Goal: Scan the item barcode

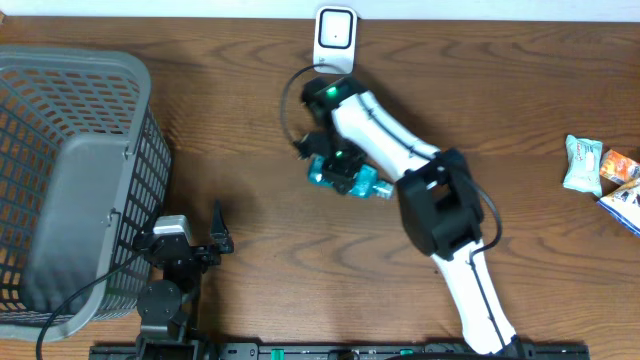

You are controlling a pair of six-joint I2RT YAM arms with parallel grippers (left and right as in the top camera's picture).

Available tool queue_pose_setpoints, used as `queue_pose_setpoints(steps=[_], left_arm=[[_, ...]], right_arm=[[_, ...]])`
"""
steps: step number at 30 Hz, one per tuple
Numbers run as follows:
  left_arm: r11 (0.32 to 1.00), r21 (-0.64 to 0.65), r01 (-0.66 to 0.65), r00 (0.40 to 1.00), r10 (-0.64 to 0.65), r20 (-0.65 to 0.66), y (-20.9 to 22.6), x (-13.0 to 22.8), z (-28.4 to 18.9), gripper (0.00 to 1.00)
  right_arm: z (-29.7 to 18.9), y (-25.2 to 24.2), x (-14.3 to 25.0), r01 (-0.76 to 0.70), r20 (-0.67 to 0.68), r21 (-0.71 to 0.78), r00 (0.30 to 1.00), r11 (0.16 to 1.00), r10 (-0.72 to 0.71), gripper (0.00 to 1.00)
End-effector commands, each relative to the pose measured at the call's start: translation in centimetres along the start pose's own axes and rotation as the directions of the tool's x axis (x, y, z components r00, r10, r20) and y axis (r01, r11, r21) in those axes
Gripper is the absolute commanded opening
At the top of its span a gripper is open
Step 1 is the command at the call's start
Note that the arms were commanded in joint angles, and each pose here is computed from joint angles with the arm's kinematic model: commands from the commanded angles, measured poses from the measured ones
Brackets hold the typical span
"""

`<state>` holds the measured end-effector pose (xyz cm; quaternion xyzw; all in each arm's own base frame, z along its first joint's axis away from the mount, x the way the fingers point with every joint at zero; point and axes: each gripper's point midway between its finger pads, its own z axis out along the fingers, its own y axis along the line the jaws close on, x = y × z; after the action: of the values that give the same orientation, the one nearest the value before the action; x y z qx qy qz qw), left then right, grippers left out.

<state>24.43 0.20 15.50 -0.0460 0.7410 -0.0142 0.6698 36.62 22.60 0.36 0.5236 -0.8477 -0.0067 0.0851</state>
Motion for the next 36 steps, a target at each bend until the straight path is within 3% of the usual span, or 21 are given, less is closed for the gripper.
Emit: queue_pose_setpoints(steps=[1, 4, 5, 6, 9, 13, 20, 29, 36], left_arm=[[1.000, -0.026, 0.002, 0.999, -0.004, -0.047, 0.6, 1.7, 0.1, 1.00], [1.000, -0.026, 0.002, 0.999, -0.004, -0.047, 0.5, 1.7, 0.1, 1.00], [1.000, -0.026, 0.002, 0.999, -0.004, -0.047, 0.5, 1.7, 0.1, 1.00], [1.000, -0.026, 0.002, 0.999, -0.004, -0.047, 0.6, 1.7, 0.1, 1.00], [1.000, -0.026, 0.002, 0.999, -0.004, -0.047, 0.6, 1.7, 0.1, 1.00], [1.000, -0.026, 0.002, 0.999, -0.004, -0.047, 0.6, 1.7, 0.1, 1.00], [1.000, -0.026, 0.002, 0.999, -0.004, -0.047, 0.6, 1.7, 0.1, 1.00], [1.000, -0.026, 0.002, 0.999, -0.004, -0.047, 0.5, 1.7, 0.1, 1.00], [1.000, -0.026, 0.002, 0.999, -0.004, -0.047, 0.6, 1.7, 0.1, 1.00]], right_arm=[[1.7, -0.7, 0.7, -0.104, -0.009, -0.075, 0.995, 0.992, 0.104, 0.51], [-2.1, -1.2, -0.5, -0.209, 0.075, -0.058, 0.974, 0.976, 0.213, 0.56], [-3.4, -1.0, -0.8, -0.221, 0.097, -0.067, 0.969, 0.973, 0.227, 0.64], [-4.5, -0.9, -0.9, -0.232, 0.119, -0.076, 0.964, 0.970, 0.240, 0.89], [-8.2, -0.7, -1.0, -0.273, 0.193, -0.106, 0.938, 0.956, 0.289, 0.99], [-8.9, -1.1, -0.6, -0.299, 0.220, -0.177, 0.917, 0.938, 0.334, 0.99], [-4.8, -2.0, 2.9, -0.392, 0.111, -0.311, 0.890, 0.866, 0.443, 0.99], [-0.1, -1.6, 3.2, -0.394, 0.109, -0.402, 0.876, 0.826, 0.470, 0.99], [2.4, 0.2, 4.1, -0.372, 0.064, -0.424, 0.897, 0.826, 0.437, 0.79]])
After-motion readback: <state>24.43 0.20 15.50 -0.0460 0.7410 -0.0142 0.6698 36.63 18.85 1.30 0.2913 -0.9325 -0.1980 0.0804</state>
